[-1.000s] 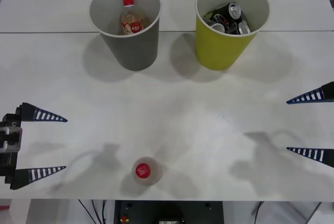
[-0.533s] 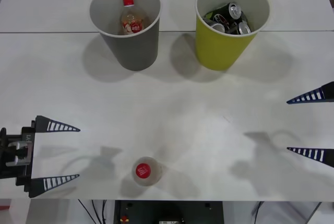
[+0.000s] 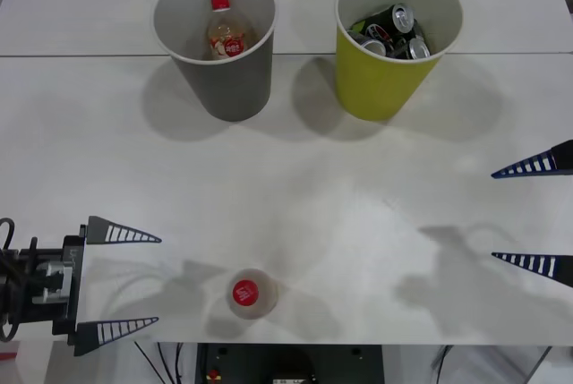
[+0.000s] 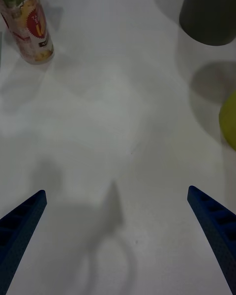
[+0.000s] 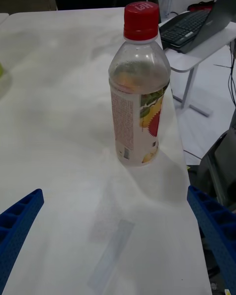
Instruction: Put the can into the green bin and the plastic bottle into the gray bin
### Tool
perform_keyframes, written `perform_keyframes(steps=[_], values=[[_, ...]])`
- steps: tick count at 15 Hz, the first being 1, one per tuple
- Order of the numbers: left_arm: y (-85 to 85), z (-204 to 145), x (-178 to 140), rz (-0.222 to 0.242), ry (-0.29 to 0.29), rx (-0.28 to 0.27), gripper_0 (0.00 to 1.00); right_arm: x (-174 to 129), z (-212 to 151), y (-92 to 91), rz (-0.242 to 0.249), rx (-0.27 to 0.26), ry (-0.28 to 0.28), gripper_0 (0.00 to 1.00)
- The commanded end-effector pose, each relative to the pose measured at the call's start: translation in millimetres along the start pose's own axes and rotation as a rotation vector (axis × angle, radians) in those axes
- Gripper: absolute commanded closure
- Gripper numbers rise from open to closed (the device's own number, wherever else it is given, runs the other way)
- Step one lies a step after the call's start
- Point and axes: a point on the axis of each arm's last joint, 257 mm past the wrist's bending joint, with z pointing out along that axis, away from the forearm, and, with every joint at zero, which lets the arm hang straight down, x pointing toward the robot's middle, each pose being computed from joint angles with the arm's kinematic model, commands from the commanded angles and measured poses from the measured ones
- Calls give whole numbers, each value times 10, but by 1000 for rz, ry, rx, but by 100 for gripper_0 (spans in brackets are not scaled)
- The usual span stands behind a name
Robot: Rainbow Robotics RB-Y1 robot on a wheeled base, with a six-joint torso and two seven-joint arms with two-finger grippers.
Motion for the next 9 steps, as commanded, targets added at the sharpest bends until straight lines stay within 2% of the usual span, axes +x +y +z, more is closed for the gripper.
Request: perform_keyframes(steps=[1,5,9], values=[[-66,69,17,-6,-60,3,0,0,0,0,0,0,0,0],[-212,243,-46,-49,-157,10,0,0,0,0,0,0,0,0],[-190,482,-48,-72,-207,9,0,0,0,0,0,0,0,0]])
